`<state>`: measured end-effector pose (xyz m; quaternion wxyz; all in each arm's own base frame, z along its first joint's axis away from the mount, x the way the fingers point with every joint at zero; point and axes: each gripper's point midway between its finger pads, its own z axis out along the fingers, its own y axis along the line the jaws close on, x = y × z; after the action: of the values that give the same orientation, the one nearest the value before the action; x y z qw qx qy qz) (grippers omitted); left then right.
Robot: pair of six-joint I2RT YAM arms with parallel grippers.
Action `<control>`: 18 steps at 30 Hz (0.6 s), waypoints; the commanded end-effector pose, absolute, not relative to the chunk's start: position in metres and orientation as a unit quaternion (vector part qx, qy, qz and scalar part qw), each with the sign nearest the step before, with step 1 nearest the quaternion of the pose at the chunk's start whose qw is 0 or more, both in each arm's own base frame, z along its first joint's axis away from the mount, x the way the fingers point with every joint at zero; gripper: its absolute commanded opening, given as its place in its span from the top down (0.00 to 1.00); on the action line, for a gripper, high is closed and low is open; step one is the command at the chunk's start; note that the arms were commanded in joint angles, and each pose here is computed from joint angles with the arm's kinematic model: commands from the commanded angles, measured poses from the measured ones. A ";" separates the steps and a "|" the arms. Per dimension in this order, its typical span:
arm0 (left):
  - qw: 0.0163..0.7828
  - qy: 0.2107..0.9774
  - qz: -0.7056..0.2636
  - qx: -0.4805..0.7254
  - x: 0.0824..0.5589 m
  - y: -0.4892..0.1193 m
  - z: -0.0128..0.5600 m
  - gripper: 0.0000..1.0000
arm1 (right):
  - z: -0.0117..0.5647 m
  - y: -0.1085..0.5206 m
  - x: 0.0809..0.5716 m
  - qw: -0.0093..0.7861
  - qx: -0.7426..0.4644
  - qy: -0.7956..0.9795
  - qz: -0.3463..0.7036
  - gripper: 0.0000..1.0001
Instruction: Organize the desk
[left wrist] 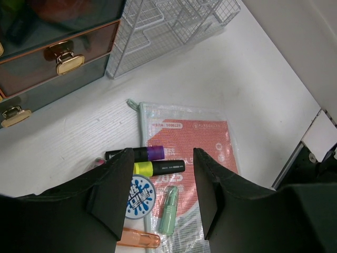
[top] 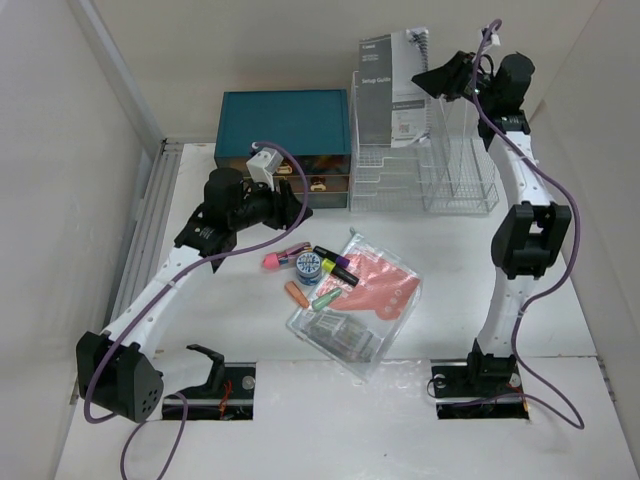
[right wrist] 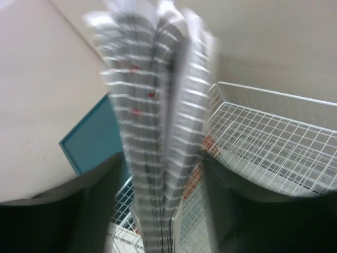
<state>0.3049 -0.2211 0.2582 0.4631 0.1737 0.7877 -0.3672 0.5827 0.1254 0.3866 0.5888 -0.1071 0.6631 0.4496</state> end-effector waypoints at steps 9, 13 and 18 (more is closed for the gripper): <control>0.491 0.760 -0.383 0.186 0.300 -0.222 0.279 0.54 | 0.420 0.108 0.573 0.658 -0.126 0.656 0.349 0.00; 0.494 0.757 -0.383 0.187 0.299 -0.222 0.282 0.54 | 0.435 0.099 0.553 0.685 -0.140 0.648 0.302 0.00; 0.491 0.751 -0.395 0.197 0.295 -0.225 0.284 0.54 | 0.456 0.119 0.471 0.673 -0.246 0.619 0.321 0.00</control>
<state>0.2994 -0.2225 0.2622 0.4653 0.1802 0.7805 -0.3765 0.5329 0.1050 0.3970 0.6338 -0.1402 0.6841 0.3326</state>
